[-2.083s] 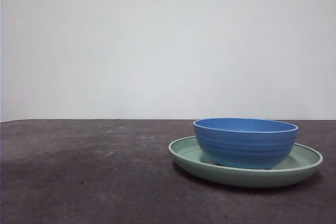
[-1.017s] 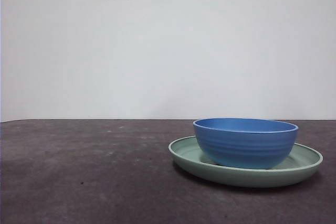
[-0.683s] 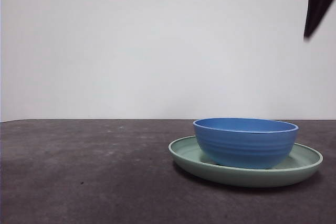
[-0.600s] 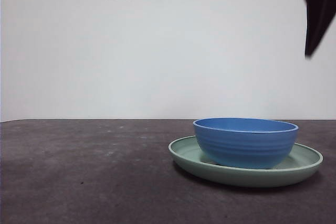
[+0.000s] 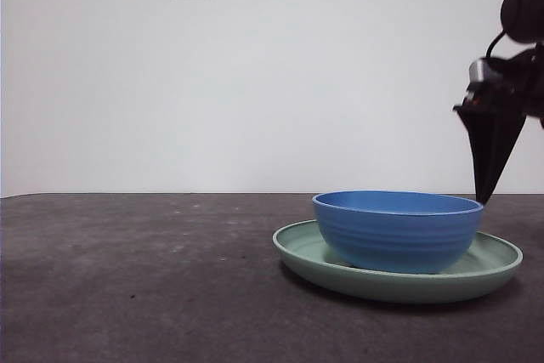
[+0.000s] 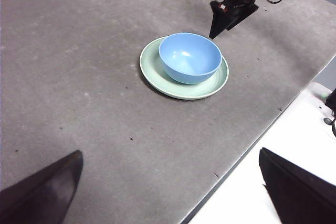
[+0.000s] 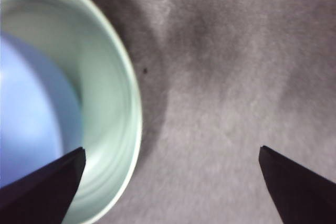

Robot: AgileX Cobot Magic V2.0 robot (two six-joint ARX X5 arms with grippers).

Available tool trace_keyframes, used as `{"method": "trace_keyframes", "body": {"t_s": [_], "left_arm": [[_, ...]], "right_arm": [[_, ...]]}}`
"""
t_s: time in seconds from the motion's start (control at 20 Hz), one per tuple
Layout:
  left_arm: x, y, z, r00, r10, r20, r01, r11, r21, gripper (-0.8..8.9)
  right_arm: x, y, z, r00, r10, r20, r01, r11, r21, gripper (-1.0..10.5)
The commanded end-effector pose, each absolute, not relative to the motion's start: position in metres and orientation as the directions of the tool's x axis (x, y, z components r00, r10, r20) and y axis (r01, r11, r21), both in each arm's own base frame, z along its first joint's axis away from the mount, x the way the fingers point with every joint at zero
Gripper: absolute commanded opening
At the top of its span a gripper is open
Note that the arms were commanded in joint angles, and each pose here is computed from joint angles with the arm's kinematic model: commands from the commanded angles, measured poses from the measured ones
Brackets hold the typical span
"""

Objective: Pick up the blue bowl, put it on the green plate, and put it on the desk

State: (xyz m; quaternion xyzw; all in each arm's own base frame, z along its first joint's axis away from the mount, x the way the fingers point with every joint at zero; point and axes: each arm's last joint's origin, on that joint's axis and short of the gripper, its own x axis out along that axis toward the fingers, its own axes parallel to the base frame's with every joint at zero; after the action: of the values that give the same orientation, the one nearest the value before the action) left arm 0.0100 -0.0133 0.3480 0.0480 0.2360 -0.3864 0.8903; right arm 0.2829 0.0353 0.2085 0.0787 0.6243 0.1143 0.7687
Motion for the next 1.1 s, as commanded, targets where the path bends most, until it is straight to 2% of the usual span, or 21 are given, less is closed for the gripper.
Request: {"method": "trace_keyframes", "body": {"t_s": [0.05,0.3,0.5,0.85,1.0,1.1], "left_arm": [[0.010,-0.013,0.351,0.596,-0.670,-0.442,0.715,0.694,-0.086,5.63],[0.010,-0.013,0.351,0.596,-0.670,-0.442,0.715,0.694,-0.086,5.63],[0.010,-0.013,0.351,0.597,-0.670,-0.442,0.715,0.694,-0.086,5.63],[0.010,-0.013,0.351,0.596,-0.670,-0.442,0.716,0.693,-0.086,5.63],[0.010,-0.013,0.351,0.596,-0.670,-0.442,0.716,0.693,-0.086,5.63],[0.010,-0.013,0.351,0.596,-0.670,-0.442,0.716,0.693,-0.086,5.63]], "right_arm": [[0.292,0.038,0.199,0.183,0.273,-0.944,-0.099,0.961,0.258,5.2],[0.301,0.041,0.187,0.178,0.283,-0.942,-0.126,0.956,0.264,3.8],[0.306,0.044,0.178,0.164,0.363,-0.917,-0.142,0.929,0.342,3.7],[0.310,0.051,0.171,0.157,0.381,-0.911,-0.163,0.920,0.357,2.2],[0.311,0.052,0.167,0.143,0.406,-0.903,-0.163,0.909,0.383,2.1],[0.311,0.052,0.167,0.141,0.405,-0.903,-0.162,0.909,0.383,1.5]]}}
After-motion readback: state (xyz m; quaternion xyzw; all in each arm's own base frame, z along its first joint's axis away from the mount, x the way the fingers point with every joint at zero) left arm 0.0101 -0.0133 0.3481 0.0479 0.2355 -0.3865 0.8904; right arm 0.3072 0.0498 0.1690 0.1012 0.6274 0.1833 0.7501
